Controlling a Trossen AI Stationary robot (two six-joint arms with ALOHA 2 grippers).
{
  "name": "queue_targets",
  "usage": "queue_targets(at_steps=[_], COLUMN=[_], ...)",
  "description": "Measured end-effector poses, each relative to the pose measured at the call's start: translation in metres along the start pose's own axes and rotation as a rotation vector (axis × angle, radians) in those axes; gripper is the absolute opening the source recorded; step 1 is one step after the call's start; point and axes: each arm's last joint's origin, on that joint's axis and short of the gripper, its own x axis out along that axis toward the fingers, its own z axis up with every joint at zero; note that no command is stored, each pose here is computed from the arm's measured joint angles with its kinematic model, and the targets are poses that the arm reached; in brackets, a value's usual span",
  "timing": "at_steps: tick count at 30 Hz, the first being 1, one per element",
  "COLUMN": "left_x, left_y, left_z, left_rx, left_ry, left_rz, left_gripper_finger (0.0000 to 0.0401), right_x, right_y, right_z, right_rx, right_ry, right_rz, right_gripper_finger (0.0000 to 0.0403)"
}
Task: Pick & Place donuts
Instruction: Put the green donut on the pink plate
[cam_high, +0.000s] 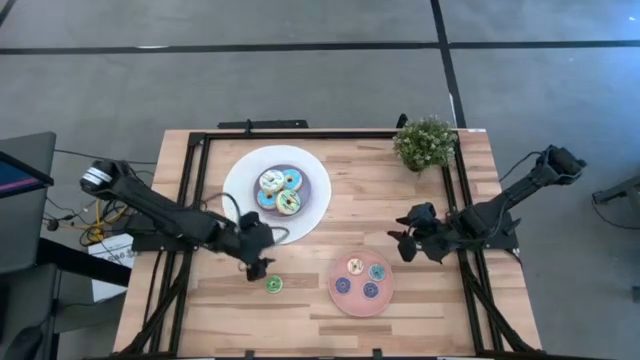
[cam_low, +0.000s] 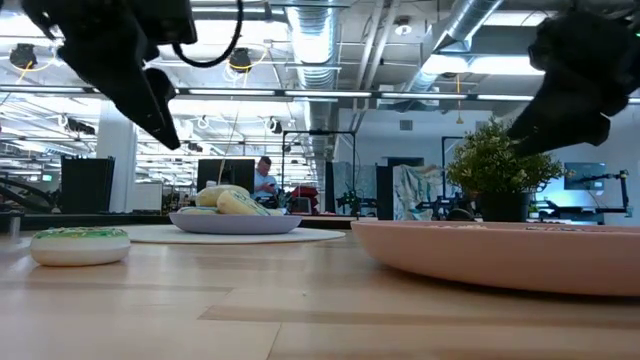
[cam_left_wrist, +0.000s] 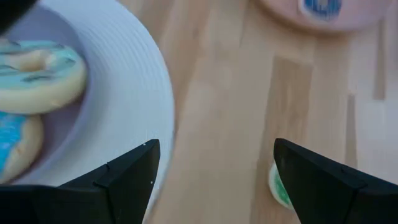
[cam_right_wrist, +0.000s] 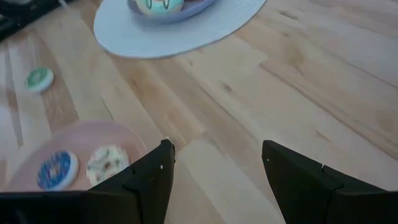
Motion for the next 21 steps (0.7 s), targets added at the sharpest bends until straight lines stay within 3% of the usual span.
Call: queue_targets(at_steps=[5,11,21], left_x=[0.014,0.033,0.048], left_y=[-0.033,-0.066,-0.088], left_z=[0.011,0.006,-0.014], left_rx=[0.079,0.164,0.204], left_ry=[0.099,0.197,0.281], left_rz=[0.019,0.030,0.031], left_gripper_finger=[0.0309,0.0309,0.0309], right_x=[-0.001,-0.004,-0.005], right_y=[-0.003,-0.001,0.000], right_z=[-0.013,-0.020,-0.021], right_rx=[-0.045,-0.062,-0.061], right_ry=[0.023,0.036,0.036], right_rz=[0.009,0.040,0.051], right_gripper_finger=[0.0232,0.0232,0.0232])
